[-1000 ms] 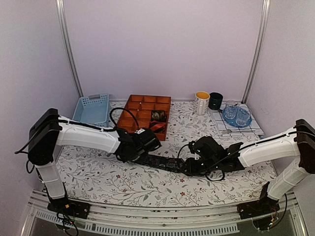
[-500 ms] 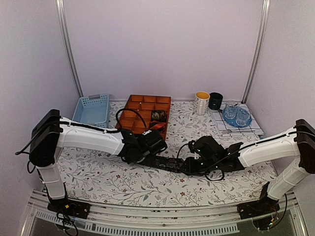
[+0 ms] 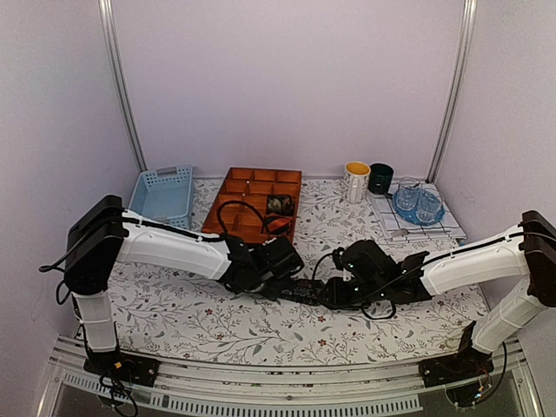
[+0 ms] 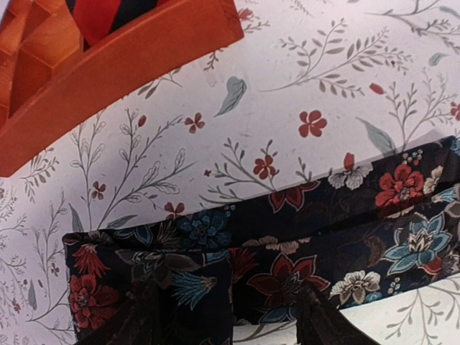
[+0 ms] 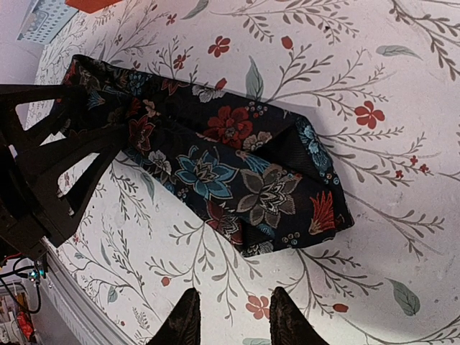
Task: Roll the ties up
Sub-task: Roll the tie at the center of the board.
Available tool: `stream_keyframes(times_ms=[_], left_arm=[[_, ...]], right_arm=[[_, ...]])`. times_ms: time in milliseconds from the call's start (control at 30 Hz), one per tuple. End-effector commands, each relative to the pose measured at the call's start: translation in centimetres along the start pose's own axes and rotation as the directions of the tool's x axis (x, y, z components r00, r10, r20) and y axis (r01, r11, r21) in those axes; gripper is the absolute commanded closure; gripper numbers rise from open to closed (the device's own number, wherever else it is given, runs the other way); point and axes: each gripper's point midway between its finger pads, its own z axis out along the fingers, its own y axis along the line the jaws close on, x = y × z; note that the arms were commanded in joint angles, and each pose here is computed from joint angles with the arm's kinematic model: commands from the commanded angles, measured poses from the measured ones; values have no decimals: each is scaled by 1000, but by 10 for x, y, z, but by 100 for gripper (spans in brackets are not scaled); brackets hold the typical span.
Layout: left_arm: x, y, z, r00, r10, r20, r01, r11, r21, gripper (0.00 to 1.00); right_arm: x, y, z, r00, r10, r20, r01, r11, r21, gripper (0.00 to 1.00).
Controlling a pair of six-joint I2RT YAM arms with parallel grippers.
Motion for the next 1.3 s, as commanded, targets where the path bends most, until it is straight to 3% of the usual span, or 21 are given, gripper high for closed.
stream_keyframes(times_ms=[0, 433, 533, 700, 933, 1267], left_arm=[[-12, -10, -10, 998, -30, 55, 27, 998, 51, 37], [-44, 61, -68, 949, -261, 178, 232, 958, 166, 28], [-43, 86, -70, 904, -390, 175, 331, 898, 291, 27], [-22, 123, -56, 804, -589, 81, 474, 718, 509, 27], [-2, 142, -37, 727, -686, -10, 543, 566, 621, 27], [11, 139, -22, 730, -680, -62, 550, 532, 643, 28]], right_arm=[[-21, 19, -23, 997, 4, 72, 1, 998, -61, 67], [-41, 63, -20, 995, -64, 71, 74, 986, -147, 67], [-45, 85, -12, 996, -79, 52, 88, 974, -210, 67], [-56, 130, 11, 995, -99, 3, 95, 946, -311, 69], [-58, 161, 63, 989, -124, -83, 89, 936, -341, 72], [-45, 151, 109, 977, -121, -174, 65, 952, -298, 75]])
